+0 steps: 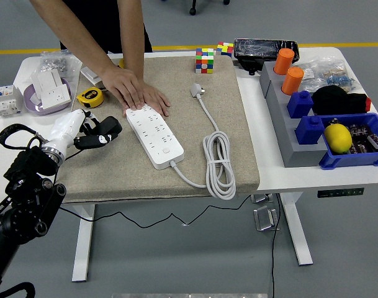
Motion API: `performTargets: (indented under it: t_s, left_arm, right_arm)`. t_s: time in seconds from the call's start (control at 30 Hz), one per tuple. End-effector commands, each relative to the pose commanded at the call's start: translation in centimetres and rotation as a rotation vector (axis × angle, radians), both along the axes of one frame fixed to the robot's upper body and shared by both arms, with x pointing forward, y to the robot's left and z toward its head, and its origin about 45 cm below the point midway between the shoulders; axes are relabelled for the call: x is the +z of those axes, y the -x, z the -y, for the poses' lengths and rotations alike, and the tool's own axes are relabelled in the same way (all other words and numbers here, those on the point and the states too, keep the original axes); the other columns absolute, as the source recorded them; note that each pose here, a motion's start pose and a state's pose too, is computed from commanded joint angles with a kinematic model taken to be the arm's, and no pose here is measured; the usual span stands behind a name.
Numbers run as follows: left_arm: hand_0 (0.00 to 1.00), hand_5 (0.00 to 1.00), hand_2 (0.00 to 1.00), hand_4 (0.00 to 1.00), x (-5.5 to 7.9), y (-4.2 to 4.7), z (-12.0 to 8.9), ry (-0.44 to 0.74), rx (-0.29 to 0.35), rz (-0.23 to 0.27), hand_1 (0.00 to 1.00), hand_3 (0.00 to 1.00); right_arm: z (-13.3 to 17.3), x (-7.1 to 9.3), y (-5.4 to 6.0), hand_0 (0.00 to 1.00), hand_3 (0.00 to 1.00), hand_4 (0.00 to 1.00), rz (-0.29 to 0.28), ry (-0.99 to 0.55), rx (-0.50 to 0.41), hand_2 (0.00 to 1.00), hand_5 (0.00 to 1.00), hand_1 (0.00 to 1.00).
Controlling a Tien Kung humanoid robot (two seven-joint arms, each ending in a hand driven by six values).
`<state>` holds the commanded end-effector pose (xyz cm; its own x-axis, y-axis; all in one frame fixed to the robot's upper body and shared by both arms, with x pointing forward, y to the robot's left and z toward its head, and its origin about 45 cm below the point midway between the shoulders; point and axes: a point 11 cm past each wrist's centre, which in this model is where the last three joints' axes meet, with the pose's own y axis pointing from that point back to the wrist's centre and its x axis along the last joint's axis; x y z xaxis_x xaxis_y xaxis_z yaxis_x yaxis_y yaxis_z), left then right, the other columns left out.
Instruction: Pick up the plug,place it near the board,insert it into the board,press the button
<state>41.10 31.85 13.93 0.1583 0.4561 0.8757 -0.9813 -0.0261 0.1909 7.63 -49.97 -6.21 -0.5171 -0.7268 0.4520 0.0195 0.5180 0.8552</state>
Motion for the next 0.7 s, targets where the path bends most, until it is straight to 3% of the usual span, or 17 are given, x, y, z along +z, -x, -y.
performTargets:
  t_s: [0.17,0.2,0.37,0.4,0.57,0.6,0.7]
  left_arm:
    - [0.456,0.377,0.312,0.588,-0.43,0.11,0.4,0.007,-0.022,-0.029,0.433,0.321]
    - [0.553,0.491,0.555,0.978,-0.51,0.12,0.45,0.009,-0.026,-0.034,0.641,0.507]
    - [0.553,0.491,0.555,0.978,-0.57,0.07,0.56,0.015,-0.033,-0.043,0.641,0.507]
    - [0.666,0.576,0.729,0.998,-0.55,0.05,0.55,0.016,-0.033,-0.043,0.772,0.721]
    - [0.666,0.576,0.729,0.998,-0.52,0.03,0.51,0.019,-0.033,-0.045,0.772,0.721]
    - [0.73,0.609,0.796,0.998,-0.53,0.03,0.48,0.019,-0.033,-0.046,0.824,0.791]
    - [0.73,0.609,0.796,0.998,-0.52,0.07,0.38,0.021,-0.031,-0.046,0.824,0.791]
  right_arm:
    - [-0.1,-0.12,0.32,0.782,0.756,0.998,-0.01,-0.008,0.003,0.731,0.998,0.739]
    - [-0.1,-0.12,0.34,0.781,0.756,0.998,-0.01,-0.007,0.002,0.673,0.998,0.695]
    - [-0.07,-0.07,0.16,0.781,0.756,0.998,-0.006,-0.003,0.002,0.673,0.998,0.695]
    - [-0.04,-0.05,0.15,0.778,0.756,0.998,-0.005,-0.002,0.002,0.684,0.998,0.698]
    - [0.02,-0.05,0.29,0.778,0.756,0.998,-0.009,0.0,0.002,0.684,0.998,0.698]
    - [0.03,-0.05,0.3,0.778,0.755,0.998,-0.009,0.0,0.002,0.688,0.998,0.7]
    - [0.03,-0.05,0.32,0.778,0.755,0.998,-0.009,0.001,0.002,0.688,0.998,0.7]
